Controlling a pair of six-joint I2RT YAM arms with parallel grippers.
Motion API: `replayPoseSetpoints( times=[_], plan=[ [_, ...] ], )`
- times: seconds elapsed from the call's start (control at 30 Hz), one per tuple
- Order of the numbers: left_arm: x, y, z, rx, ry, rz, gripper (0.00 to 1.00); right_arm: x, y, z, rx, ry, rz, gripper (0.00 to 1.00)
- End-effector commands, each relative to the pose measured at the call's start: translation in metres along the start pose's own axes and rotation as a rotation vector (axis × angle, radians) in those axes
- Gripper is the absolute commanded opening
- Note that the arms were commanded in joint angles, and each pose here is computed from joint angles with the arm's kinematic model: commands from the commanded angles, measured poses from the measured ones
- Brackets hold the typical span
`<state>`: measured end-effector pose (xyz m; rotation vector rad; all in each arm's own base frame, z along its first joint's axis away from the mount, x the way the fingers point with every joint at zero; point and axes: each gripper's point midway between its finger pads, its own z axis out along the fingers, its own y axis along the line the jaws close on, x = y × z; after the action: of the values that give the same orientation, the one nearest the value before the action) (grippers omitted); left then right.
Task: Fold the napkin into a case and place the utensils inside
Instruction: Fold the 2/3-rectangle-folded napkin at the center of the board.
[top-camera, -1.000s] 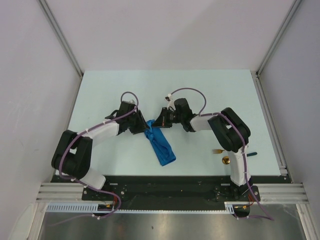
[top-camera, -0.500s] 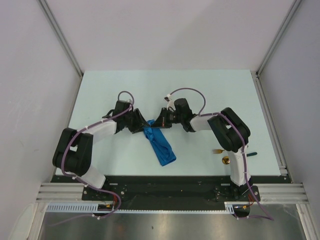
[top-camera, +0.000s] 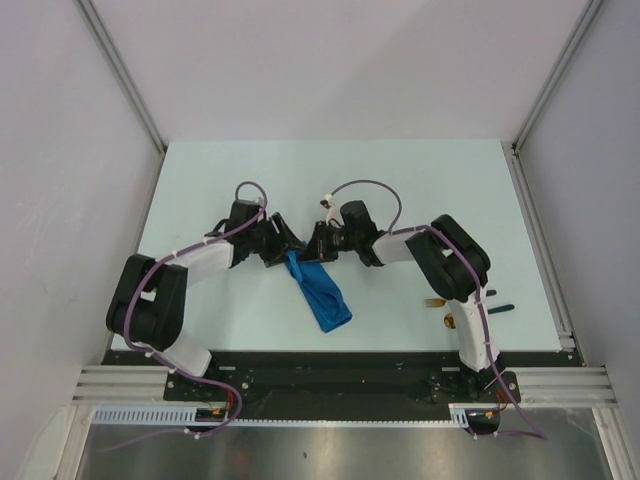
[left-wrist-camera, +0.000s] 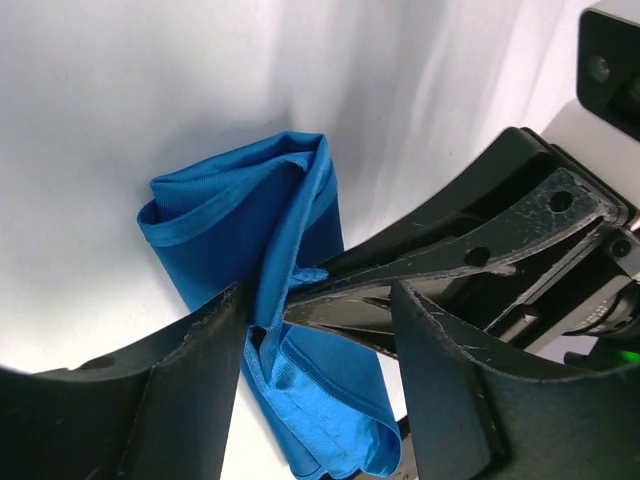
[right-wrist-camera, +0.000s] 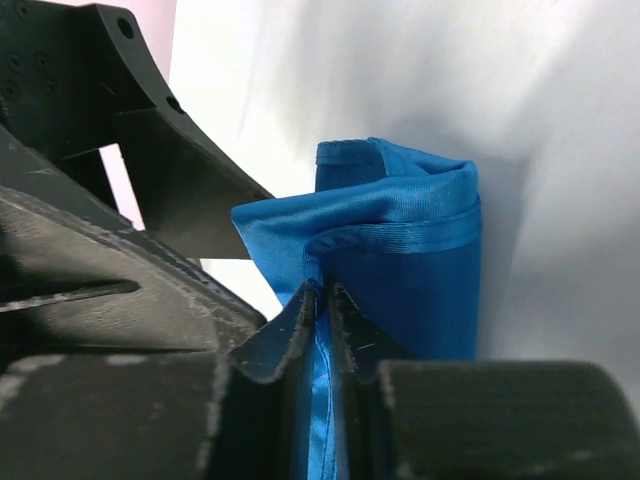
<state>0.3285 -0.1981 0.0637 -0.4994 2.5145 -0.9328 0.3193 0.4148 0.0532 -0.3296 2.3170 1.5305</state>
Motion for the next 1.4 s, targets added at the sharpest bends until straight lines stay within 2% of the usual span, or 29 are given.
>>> replayPoseSetpoints(
  times=[0.0,0.07,0.2,0.4,0.57,0.67,0.8,1.07,1.17,1.37],
  plan=[
    [-0.013,-0.011,-0.008,0.025,-0.048,0.003,0.64,-0.007,0.018,0.007,-0.079,0.0,-0.042,0.17],
    [-0.014,-0.009,-0.005,0.013,-0.045,-0.008,0.63,-0.006,0.017,0.006,-0.074,-0.004,-0.048,0.21],
    [-0.013,-0.002,0.0,-0.03,-0.032,-0.021,0.62,-0.004,0.015,0.0,-0.072,-0.012,-0.054,0.36],
    [-0.017,-0.004,-0.001,-0.028,-0.045,-0.027,0.55,-0.002,0.013,-0.003,-0.066,-0.022,-0.107,0.5],
    [-0.016,0.001,-0.002,-0.055,-0.048,-0.029,0.51,-0.01,0.015,-0.003,-0.054,-0.038,-0.131,0.51],
    [-0.017,0.002,-0.006,-0.055,-0.071,-0.024,0.52,-0.012,0.018,-0.003,-0.056,-0.038,-0.14,0.55],
    [-0.019,-0.001,-0.008,-0.047,-0.083,-0.037,0.48,-0.013,0.021,0.001,-0.049,-0.041,-0.16,0.61],
    [-0.034,0.003,-0.026,-0.1,-0.194,-0.058,0.48,-0.021,0.022,0.001,-0.012,-0.062,-0.162,0.61],
    [-0.033,0.006,-0.021,-0.109,-0.171,-0.063,0.43,-0.024,0.021,0.001,-0.006,-0.069,-0.148,0.59],
    [-0.033,0.01,-0.009,-0.132,-0.133,-0.065,0.23,-0.025,0.02,-0.001,-0.005,-0.076,-0.133,0.51]
  ],
)
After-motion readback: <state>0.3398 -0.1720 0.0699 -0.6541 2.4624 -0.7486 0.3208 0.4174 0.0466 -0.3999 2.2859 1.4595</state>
